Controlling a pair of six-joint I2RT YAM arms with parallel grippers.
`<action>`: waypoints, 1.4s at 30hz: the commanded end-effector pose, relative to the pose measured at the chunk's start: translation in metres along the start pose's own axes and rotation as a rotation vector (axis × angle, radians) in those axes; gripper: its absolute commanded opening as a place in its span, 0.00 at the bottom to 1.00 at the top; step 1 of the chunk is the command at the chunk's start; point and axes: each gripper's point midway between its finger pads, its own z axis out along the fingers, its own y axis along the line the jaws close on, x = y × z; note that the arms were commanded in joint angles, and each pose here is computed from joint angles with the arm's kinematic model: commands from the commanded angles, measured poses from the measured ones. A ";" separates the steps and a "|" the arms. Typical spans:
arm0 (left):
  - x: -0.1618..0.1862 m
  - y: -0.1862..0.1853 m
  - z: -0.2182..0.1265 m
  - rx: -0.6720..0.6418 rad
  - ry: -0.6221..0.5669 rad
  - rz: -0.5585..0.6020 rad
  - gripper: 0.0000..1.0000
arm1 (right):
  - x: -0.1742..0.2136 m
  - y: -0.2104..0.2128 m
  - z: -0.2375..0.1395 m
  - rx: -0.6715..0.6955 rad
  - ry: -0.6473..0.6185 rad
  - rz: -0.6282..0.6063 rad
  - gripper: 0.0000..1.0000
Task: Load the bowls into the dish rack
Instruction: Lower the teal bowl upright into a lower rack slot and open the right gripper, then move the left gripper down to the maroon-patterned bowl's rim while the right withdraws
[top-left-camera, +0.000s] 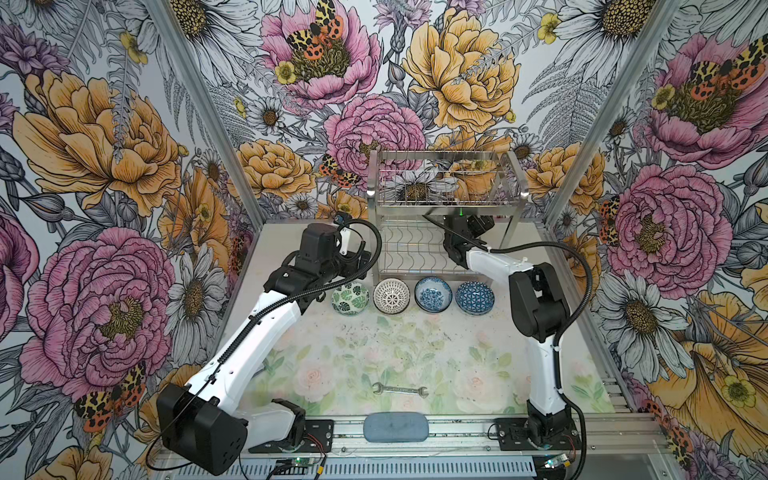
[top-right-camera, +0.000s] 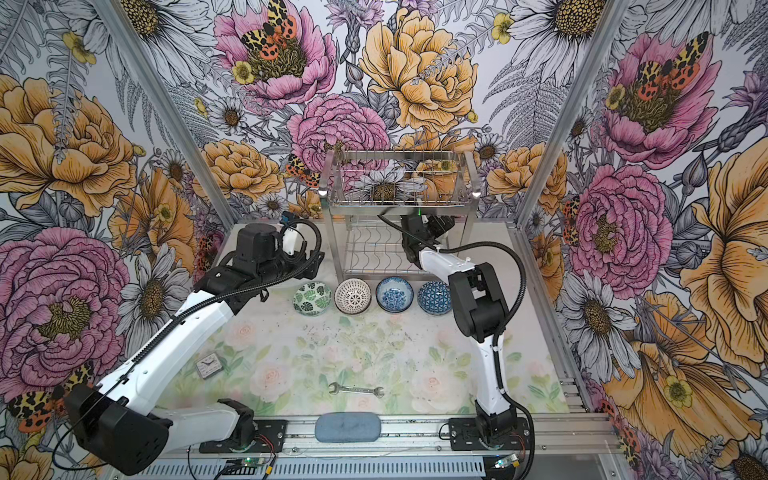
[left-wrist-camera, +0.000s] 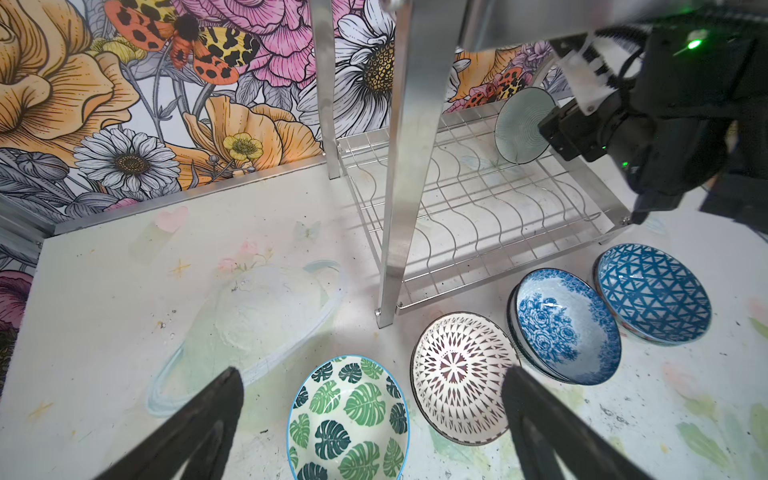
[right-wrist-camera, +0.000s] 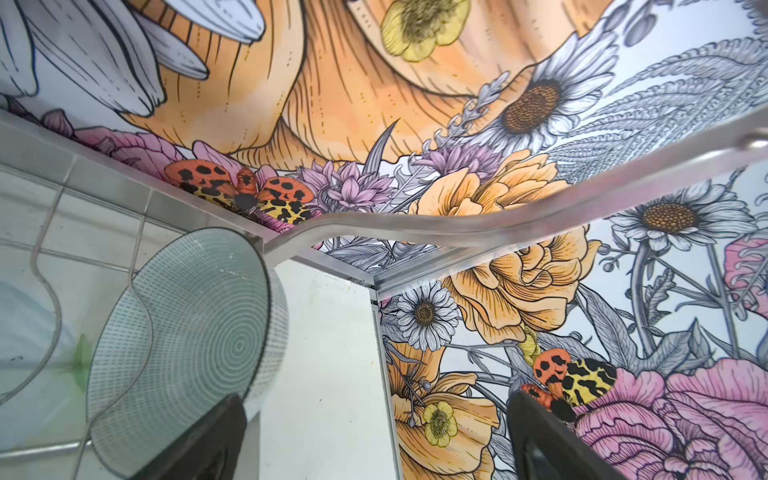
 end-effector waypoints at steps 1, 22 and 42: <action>-0.006 -0.001 -0.004 0.019 -0.014 -0.025 0.99 | 0.004 0.020 -0.029 -0.188 -0.050 0.048 1.00; 0.009 0.002 0.016 0.003 0.034 -0.007 0.99 | 0.044 0.041 -0.179 -0.558 -0.211 0.231 1.00; 0.048 -0.046 0.053 0.066 0.159 0.033 0.99 | 0.026 -0.022 -0.225 -0.676 -0.239 0.504 1.00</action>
